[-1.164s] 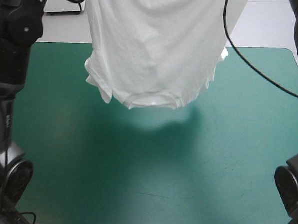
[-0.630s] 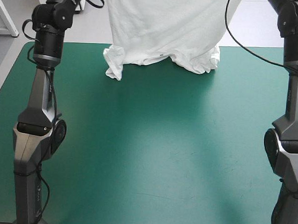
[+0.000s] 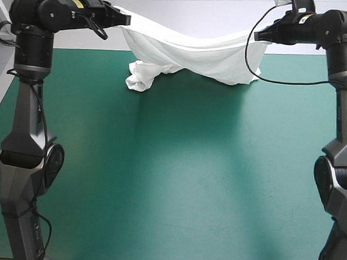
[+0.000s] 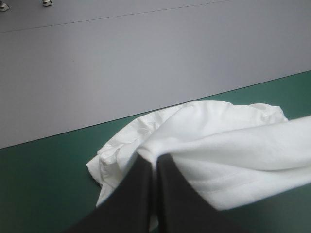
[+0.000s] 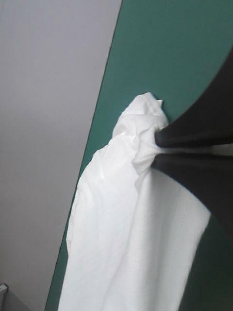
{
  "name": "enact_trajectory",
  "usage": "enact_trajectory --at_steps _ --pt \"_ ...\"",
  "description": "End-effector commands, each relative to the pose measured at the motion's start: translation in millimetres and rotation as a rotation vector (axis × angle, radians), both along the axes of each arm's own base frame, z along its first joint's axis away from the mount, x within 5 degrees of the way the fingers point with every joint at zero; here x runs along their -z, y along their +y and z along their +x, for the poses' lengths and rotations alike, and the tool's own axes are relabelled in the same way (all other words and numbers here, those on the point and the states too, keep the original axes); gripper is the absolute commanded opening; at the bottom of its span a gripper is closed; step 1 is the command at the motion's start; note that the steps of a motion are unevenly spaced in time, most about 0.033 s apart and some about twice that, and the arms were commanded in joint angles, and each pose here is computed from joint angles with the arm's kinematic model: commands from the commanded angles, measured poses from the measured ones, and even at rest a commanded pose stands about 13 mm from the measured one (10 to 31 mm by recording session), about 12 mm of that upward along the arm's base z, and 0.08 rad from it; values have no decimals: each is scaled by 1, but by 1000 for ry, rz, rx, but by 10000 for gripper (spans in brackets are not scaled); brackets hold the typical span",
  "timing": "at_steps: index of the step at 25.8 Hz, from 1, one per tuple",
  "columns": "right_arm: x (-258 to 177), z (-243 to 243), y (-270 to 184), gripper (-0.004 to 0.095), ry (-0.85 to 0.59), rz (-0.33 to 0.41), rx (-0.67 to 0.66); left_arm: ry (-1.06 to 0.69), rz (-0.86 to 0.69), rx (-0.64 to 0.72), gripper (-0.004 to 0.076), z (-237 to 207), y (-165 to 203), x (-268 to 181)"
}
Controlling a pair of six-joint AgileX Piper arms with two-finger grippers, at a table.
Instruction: Fold the cloth
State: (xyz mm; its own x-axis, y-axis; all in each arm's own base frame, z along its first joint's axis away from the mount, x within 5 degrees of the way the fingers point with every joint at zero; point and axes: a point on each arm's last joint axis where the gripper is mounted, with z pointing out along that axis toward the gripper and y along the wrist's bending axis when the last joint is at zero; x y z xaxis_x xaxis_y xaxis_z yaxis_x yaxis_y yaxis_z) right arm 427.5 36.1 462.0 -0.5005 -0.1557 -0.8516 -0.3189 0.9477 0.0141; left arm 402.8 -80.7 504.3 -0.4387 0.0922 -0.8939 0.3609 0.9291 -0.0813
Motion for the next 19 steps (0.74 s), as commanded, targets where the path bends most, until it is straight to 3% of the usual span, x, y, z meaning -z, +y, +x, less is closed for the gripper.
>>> enact_trajectory --at_steps 1,5,8,14,19 --pt "-48 -53 -6 -17 -117 -15 18 -14 -49 47 -10 -48 2 -34" --pt "-39 -85 -7 -17 -24 -25 12 151 -32 47 -10 -76 5 -15" --pt "-9 -107 -1 -17 174 -5 -10 363 17 27 -10 -108 12 34" --pt "31 -139 17 -17 379 -9 -33 505 15 80 -10 -152 9 73" --pt "79 -175 21 -17 540 -75 -16 573 113 116 -10 -196 5 103"
